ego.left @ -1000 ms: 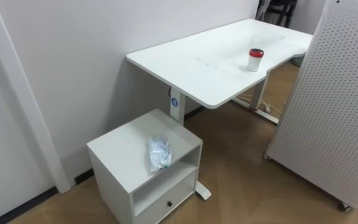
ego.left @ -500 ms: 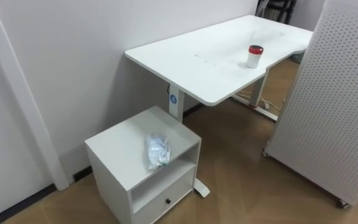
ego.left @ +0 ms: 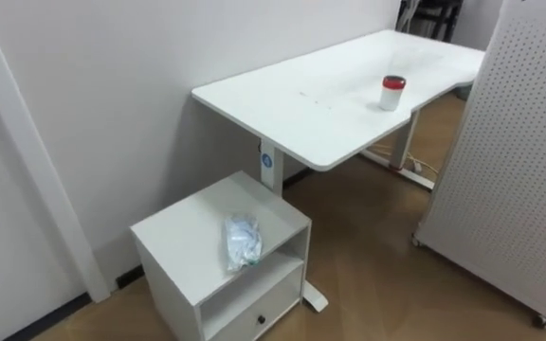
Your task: Pick garbage
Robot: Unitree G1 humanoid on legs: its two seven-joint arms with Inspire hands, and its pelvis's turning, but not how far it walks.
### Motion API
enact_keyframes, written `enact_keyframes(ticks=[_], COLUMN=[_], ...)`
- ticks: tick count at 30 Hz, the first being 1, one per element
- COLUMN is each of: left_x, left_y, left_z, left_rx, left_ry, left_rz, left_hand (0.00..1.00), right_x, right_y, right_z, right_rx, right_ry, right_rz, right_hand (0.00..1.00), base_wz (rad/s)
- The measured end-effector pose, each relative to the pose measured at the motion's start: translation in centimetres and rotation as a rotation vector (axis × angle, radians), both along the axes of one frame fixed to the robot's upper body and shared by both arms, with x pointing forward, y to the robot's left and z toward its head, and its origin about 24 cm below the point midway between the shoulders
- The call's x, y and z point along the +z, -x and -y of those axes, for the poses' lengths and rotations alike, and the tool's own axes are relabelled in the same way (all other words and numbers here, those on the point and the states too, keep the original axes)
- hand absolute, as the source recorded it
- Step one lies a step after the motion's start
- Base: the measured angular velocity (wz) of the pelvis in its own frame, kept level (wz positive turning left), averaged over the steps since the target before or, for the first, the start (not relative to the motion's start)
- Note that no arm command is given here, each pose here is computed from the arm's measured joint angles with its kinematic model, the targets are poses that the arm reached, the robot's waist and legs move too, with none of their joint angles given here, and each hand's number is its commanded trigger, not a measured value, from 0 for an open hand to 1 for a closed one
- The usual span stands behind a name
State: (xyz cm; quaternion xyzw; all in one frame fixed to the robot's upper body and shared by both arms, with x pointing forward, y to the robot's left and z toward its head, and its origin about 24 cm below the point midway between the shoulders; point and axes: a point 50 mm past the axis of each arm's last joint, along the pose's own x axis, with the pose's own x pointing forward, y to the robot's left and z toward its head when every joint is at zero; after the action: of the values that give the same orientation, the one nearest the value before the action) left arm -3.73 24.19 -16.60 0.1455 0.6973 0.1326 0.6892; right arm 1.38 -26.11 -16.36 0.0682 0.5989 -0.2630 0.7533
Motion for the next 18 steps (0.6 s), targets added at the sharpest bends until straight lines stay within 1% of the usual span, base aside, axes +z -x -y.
enact_keyframes(ticks=[2, 4, 7, 8, 11, 13, 15, 16, 18], left_x=[0.0, 0.1, 0.0, 0.0, 0.1, 0.1, 0.1, 0.3, 0.4], left_y=[-1.2, -1.7, -1.9, -2.3, -3.6, -4.0, -4.5, -5.4, -5.9], left_z=[-0.3, -0.4, -0.2, -0.2, -0.4, -0.5, -0.6, -0.8, -1.0], left_rx=[0.007, 0.002, 0.021, 0.018, -0.002, -0.02, -0.048, -0.069, -0.087], left_ry=[-0.008, -0.011, -0.005, -0.005, -0.023, -0.038, -0.049, -0.064, -0.089], left_rz=[0.062, 0.098, 0.109, 0.12, 0.165, 0.171, 0.178, 0.2, 0.222], left_hand=[0.0, 0.0, 0.0, 0.0, 0.0, 0.0, 0.0, 0.0, 0.0], right_x=[0.0, 0.1, 0.3, 0.3, 0.7, 0.8, 0.8, 0.8, 0.9], right_y=[-0.3, -0.9, -1.4, -1.4, -1.9, -2.2, -2.4, -2.5, -2.8], right_z=[0.0, 0.0, 0.3, 0.5, 1.1, 1.3, 1.3, 1.1, 1.2], right_rx=[0.007, 0.034, 0.075, 0.082, 0.066, 0.063, 0.066, 0.065, 0.056], right_ry=[0.002, 0.01, 0.025, 0.031, 0.074, 0.094, 0.097, 0.09, 0.086], right_rz=[0.015, 0.032, 0.036, 0.034, 0.056, 0.07, 0.082, 0.089, 0.11], right_hand=[1.0, 1.0, 1.0, 1.0, 1.0, 1.0, 1.0, 1.0, 1.0], base_wz=[-0.2, -0.29, -0.31, -0.09, 0.11, 0.12, 0.21, 0.3, 0.27])
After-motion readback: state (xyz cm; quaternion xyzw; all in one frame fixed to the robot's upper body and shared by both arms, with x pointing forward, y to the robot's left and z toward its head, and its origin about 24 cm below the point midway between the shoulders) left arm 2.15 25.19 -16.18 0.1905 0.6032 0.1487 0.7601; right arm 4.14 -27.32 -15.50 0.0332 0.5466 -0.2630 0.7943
